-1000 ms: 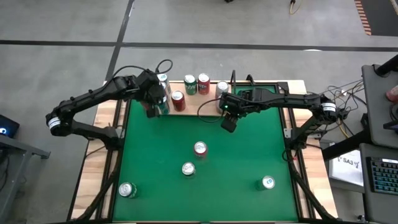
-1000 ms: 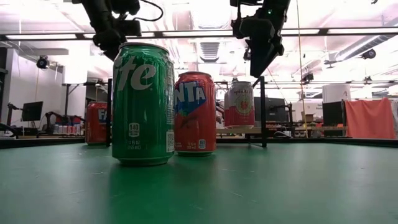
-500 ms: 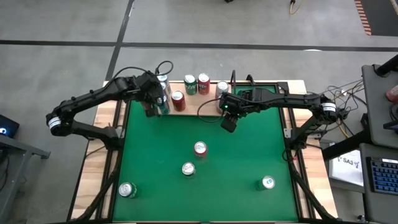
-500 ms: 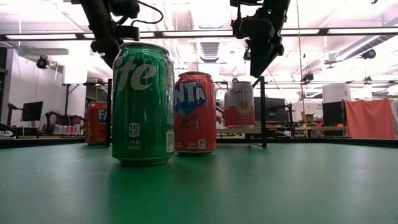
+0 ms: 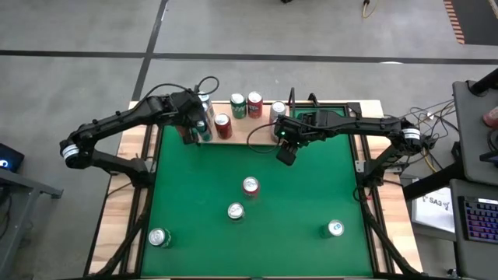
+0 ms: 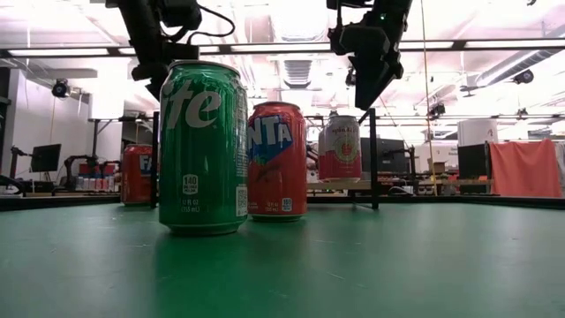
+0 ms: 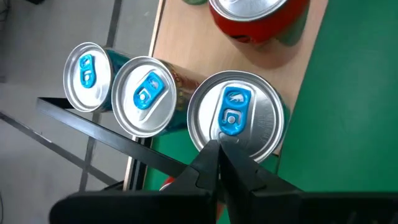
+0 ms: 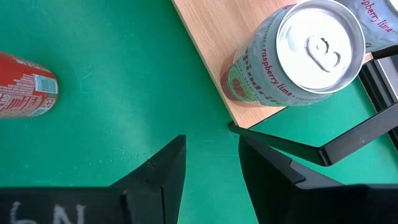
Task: Pick and place cans onto a shelf
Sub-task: Adjust the blue silver soda can, then put the bottom orange soda can on the shelf aligned with the other orange soda can
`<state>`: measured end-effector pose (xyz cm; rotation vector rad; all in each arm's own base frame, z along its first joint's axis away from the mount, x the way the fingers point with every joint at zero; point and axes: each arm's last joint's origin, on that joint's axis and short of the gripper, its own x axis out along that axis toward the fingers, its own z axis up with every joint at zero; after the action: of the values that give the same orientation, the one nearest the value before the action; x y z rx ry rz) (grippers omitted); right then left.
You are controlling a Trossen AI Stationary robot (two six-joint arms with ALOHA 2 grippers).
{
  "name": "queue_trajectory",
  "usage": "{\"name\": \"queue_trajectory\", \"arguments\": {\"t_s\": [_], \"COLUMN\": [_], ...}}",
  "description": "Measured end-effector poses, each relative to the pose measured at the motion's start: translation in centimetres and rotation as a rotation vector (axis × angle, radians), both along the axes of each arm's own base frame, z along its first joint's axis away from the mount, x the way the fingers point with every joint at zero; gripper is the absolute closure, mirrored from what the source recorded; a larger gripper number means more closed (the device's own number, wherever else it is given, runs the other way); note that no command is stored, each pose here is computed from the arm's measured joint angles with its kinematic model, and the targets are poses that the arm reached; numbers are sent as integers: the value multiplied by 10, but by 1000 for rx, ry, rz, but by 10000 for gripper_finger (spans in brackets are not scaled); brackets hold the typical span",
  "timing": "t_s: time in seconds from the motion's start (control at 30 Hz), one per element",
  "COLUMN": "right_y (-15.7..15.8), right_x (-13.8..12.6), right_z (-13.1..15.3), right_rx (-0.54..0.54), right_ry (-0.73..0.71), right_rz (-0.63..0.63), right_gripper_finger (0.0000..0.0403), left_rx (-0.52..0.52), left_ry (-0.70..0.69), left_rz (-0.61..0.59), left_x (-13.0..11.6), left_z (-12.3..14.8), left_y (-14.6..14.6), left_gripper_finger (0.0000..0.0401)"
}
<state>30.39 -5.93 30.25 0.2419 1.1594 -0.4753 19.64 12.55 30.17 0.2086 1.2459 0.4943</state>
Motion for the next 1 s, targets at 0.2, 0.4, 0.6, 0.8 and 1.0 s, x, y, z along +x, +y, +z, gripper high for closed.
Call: {"name": "queue_trajectory", "arguments": {"t_s": [0.2,0.4,0.6,0.8,1.0], "right_y": [0,0,0,2,12], "right_x": [0,0,0,-3,0], "right_z": [0,0,0,5,16], "right_rx": [-1,-1,-1,-1,-17], "right_ry": [0,0,1,-23,-117], "right_rz": [1,1,1,-9,14], "right_gripper_finger": [264,264,264,264,264], "left_rx": [-8,-7,-6,4,25], "left_ry": [-6,-11,-22,-146,-460], "left_rz": [-6,-7,2,56,0], "left_x": [0,0,0,-7,-17], "left_z": [3,5,6,21,46], "left_y": [0,0,-1,-15,-53], "left_gripper_finger": [401,401,401,401,401]}}
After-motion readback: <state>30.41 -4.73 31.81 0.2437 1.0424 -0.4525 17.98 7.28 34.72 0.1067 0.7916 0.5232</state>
